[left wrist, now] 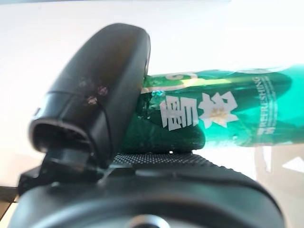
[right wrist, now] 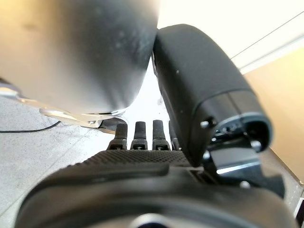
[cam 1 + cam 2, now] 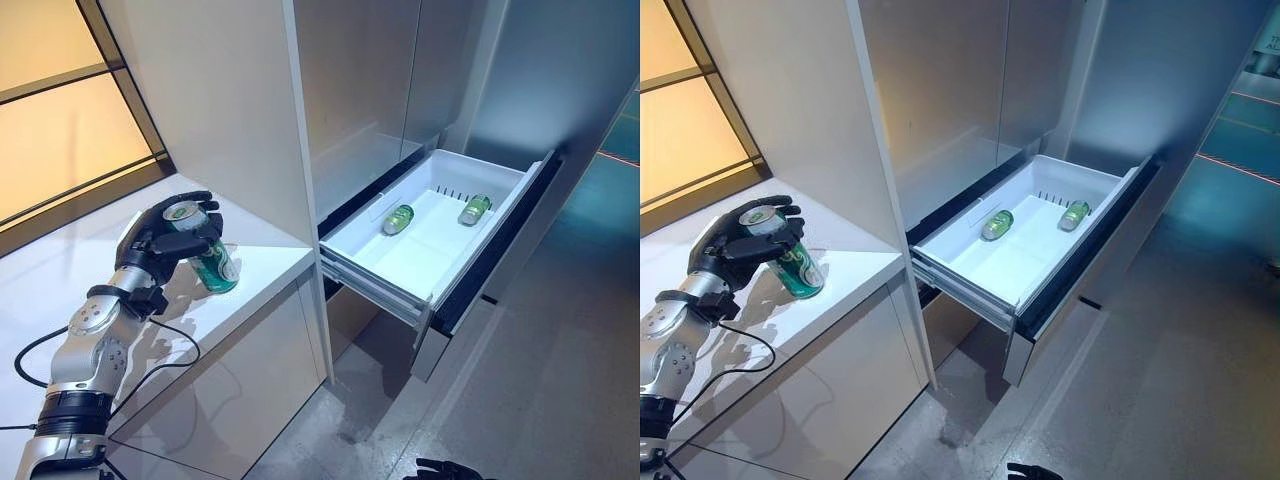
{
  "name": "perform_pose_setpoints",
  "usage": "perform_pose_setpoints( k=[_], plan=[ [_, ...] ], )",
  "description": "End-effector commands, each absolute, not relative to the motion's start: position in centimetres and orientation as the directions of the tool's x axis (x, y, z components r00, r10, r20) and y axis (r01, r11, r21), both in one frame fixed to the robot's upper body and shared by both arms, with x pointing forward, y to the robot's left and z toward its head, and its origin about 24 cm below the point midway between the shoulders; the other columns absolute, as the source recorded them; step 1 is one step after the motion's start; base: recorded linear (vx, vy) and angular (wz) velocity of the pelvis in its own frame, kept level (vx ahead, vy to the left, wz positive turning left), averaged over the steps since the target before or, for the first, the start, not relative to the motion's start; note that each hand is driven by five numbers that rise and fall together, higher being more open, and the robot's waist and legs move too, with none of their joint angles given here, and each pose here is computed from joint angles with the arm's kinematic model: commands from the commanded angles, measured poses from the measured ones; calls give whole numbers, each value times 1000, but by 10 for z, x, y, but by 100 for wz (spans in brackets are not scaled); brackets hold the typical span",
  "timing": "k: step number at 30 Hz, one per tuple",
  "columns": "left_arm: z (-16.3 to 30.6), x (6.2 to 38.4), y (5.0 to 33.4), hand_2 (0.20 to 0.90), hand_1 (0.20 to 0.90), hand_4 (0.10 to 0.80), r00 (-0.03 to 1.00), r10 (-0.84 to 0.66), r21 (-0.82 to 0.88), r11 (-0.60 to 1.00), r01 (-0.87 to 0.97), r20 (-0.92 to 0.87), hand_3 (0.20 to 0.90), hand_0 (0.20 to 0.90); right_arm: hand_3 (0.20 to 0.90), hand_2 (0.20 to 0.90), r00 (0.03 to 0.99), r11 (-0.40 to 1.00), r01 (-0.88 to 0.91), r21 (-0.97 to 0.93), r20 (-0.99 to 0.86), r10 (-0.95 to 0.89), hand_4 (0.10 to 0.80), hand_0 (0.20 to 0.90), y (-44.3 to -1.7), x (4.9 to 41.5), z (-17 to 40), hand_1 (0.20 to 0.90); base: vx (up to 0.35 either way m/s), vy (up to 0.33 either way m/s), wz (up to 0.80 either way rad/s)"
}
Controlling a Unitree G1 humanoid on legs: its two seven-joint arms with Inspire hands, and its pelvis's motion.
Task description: Put drinks into fridge and close the fridge
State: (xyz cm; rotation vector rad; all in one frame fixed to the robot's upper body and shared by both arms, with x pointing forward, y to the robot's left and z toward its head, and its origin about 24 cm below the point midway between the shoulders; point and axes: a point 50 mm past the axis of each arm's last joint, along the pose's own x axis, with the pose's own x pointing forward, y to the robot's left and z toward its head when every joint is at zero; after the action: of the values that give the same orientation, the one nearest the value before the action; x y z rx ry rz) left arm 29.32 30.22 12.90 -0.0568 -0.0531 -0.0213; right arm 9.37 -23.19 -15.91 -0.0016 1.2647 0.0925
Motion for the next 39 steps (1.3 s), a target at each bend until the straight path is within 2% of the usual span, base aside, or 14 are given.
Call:
perform_pose_setpoints(
  k=[1,5,9,12,16,19,21,22,25,34,39],
  plan=[
    [196,308,292,300,300,100,938,-79,-5,996,86,337,200,300,900,900,287,996,-82,30,-957,52,800,900,-246,89,-157,900,8,0,-3],
    [200,309,289,300,300,100,936,-116,20,993,116,334,200,300,900,900,323,994,-107,31,-944,64,800,900,-244,96,-155,900,2,-1,-2],
    [204,311,281,300,300,100,929,-168,64,986,156,328,200,300,900,900,401,988,-149,28,-912,86,800,900,-241,112,-150,900,0,0,0],
    [212,310,274,300,300,100,908,-213,62,977,205,362,200,300,900,900,515,971,-238,-9,-849,119,800,900,-234,137,-140,900,0,0,0],
    [226,305,255,300,300,100,821,-319,28,937,348,473,200,300,900,900,728,921,-385,-68,-636,258,800,900,-203,192,-100,900,0,0,0],
    [231,298,240,300,300,100,746,-392,34,894,446,538,200,300,900,900,798,883,-468,-36,-446,405,800,900,-169,216,-60,900,0,0,0],
    [228,290,231,300,300,100,679,-469,85,852,517,564,200,300,900,900,788,825,-565,18,-286,546,800,900,-152,227,-24,900,0,0,0],
    [227,289,230,300,300,100,673,-478,91,847,525,565,200,300,900,900,783,818,-575,21,-276,557,800,900,-151,228,-21,900,-3,-6,-4],
    [218,276,216,300,300,100,584,-574,155,777,611,574,200,300,900,900,699,704,-709,38,-90,709,800,900,-139,240,31,900,4,4,-8],
    [214,265,189,300,300,100,461,-678,220,669,710,572,200,300,900,900,533,543,-840,0,188,825,800,900,-111,257,119,900,2,2,-2],
    [217,263,176,300,300,100,413,-717,240,618,748,561,200,300,900,900,464,472,-881,31,247,850,800,900,-99,256,135,900,-13,-3,-1]
  ],
)
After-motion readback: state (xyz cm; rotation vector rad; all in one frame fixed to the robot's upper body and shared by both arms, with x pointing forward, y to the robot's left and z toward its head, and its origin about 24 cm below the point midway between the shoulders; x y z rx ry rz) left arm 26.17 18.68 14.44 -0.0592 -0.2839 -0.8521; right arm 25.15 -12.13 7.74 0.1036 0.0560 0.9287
